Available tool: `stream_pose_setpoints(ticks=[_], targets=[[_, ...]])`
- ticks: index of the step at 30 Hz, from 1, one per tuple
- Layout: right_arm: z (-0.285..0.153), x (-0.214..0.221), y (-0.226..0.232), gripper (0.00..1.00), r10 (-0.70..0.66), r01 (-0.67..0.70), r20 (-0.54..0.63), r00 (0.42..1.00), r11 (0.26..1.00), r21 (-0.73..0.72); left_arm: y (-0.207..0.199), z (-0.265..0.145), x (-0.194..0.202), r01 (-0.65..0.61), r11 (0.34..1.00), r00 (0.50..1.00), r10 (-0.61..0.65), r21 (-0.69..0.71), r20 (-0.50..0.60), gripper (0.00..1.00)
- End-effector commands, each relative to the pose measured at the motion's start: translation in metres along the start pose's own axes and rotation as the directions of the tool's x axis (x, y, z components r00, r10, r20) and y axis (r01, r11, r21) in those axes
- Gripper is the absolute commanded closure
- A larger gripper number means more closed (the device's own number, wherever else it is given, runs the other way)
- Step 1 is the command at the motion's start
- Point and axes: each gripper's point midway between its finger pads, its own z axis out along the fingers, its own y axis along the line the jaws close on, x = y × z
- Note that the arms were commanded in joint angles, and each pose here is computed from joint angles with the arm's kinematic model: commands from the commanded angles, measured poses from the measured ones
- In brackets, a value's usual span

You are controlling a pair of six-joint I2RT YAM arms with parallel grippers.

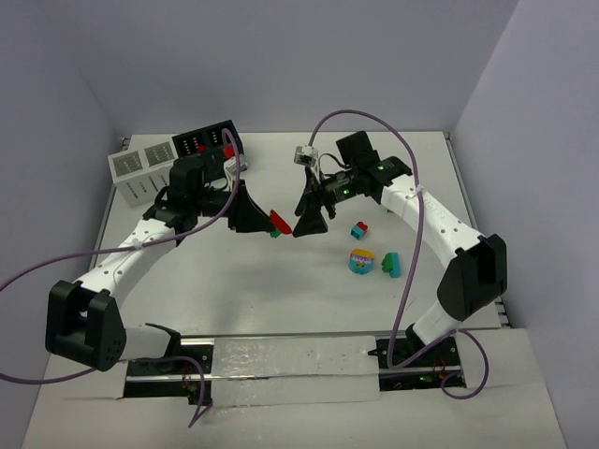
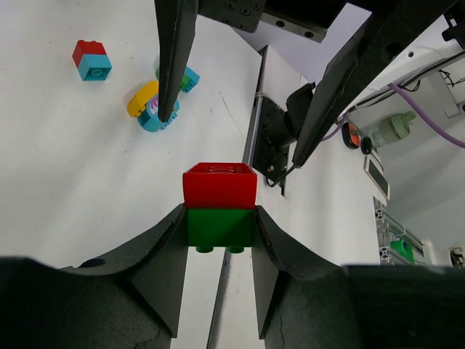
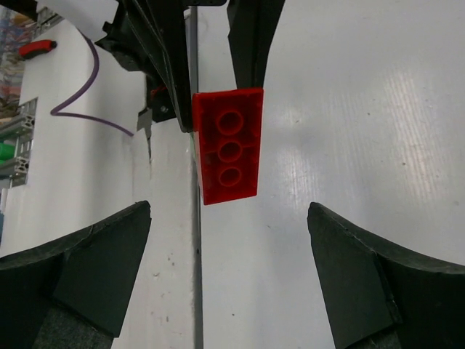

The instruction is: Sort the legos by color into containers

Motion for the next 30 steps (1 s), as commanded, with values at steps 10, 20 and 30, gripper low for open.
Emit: stream_pose_setpoints(ticks=[10, 20, 30], targets=[[0.018, -0.01, 0.005, 0.19, 0.022, -0.021, 0.013, 1.0, 0.998, -0.06, -0.021, 0.0, -0.016, -0.086, 0.995, 0.996, 0.085, 0.051, 0.019, 1.0], [0.026, -0.016, 0.005, 0.49, 0.023, -0.022, 0.013, 1.0, 0.997, -0.075, -0.019, 0.004, -0.015, -0.089, 0.995, 0.996, 0.089, 0.038, 0.007, 1.0], [0.024, -0.018, 0.013, 1.0, 0.019, -0.017, 0.02, 1.0, 0.995, -0.1, -0.012, 0.004, -0.006, -0.081, 0.997, 0.997, 0.081, 0.017, -0.014, 0.72]])
